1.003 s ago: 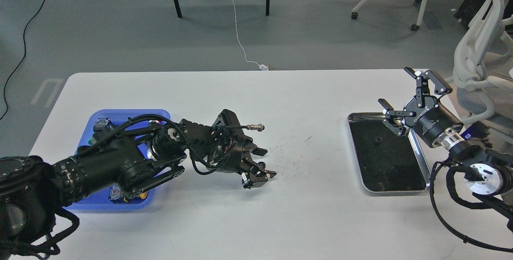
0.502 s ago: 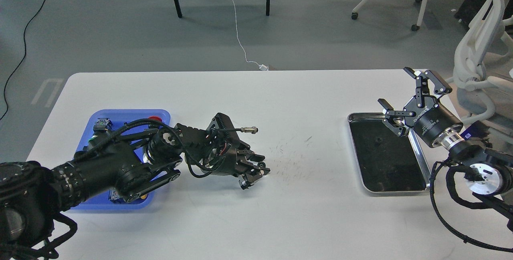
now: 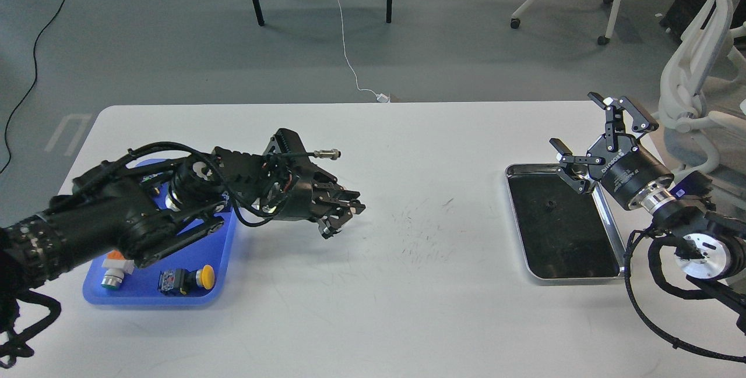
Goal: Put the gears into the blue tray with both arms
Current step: 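Carry the black part into the blue tray and release it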
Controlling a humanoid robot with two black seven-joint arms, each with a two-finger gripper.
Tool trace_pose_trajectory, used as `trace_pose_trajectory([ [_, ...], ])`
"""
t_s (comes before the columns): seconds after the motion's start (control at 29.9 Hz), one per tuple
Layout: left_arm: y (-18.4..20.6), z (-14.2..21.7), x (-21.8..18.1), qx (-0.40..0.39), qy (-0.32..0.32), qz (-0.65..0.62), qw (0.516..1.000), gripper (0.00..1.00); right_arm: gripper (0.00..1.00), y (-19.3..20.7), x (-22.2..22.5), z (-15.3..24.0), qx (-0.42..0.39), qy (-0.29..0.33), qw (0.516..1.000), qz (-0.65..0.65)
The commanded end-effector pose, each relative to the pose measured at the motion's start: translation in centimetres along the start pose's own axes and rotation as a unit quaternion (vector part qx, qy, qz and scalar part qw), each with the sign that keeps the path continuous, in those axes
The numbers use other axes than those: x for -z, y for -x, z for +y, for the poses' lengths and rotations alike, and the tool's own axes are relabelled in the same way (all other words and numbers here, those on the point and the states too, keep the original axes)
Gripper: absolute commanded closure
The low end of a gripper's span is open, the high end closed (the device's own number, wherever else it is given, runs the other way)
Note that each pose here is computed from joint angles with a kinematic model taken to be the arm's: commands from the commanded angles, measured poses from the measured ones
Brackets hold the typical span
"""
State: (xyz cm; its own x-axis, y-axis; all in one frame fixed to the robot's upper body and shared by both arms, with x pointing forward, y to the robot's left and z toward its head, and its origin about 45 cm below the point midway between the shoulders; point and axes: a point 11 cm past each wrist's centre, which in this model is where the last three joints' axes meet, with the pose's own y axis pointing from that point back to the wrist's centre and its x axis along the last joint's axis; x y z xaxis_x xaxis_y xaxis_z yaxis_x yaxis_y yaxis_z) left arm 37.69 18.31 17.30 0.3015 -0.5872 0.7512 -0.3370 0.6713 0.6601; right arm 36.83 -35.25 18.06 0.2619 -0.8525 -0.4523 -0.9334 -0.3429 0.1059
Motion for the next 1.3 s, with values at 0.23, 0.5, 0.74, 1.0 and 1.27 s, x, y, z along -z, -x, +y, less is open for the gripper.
trace_pose_trajectory([
  [0.23,9.5,13.6,5.4,0.092,-0.118,0.052,0.987,0.88,0.01,0.5,-0.6,-0.3,0.006,0.002,1.000,-0.005],
  [0.5,13.6,14.4,4.7,0.121,-0.125,0.090,0.981,0.86,0.01,0.7,-0.8,-0.4,0.007,0.003,1.000,-0.008],
  [0.74,16.9,15.3,5.1,0.140,-0.147,0.115,0.972,0.85,0.01,0.9,-0.8,-0.4,0.011,0.004,1.000,-0.009],
  [1.0,17.9,15.1,5.7,0.141,-0.159,0.116,0.970,0.76,0.01,0.9,-0.8,-0.4,0.011,0.003,1.000,-0.009],
  [1.27,17.1,15.1,5.8,0.126,-0.159,0.116,0.972,0.15,0.01,0.8,-0.6,-0.3,0.010,0.003,1.000,-0.007],
])
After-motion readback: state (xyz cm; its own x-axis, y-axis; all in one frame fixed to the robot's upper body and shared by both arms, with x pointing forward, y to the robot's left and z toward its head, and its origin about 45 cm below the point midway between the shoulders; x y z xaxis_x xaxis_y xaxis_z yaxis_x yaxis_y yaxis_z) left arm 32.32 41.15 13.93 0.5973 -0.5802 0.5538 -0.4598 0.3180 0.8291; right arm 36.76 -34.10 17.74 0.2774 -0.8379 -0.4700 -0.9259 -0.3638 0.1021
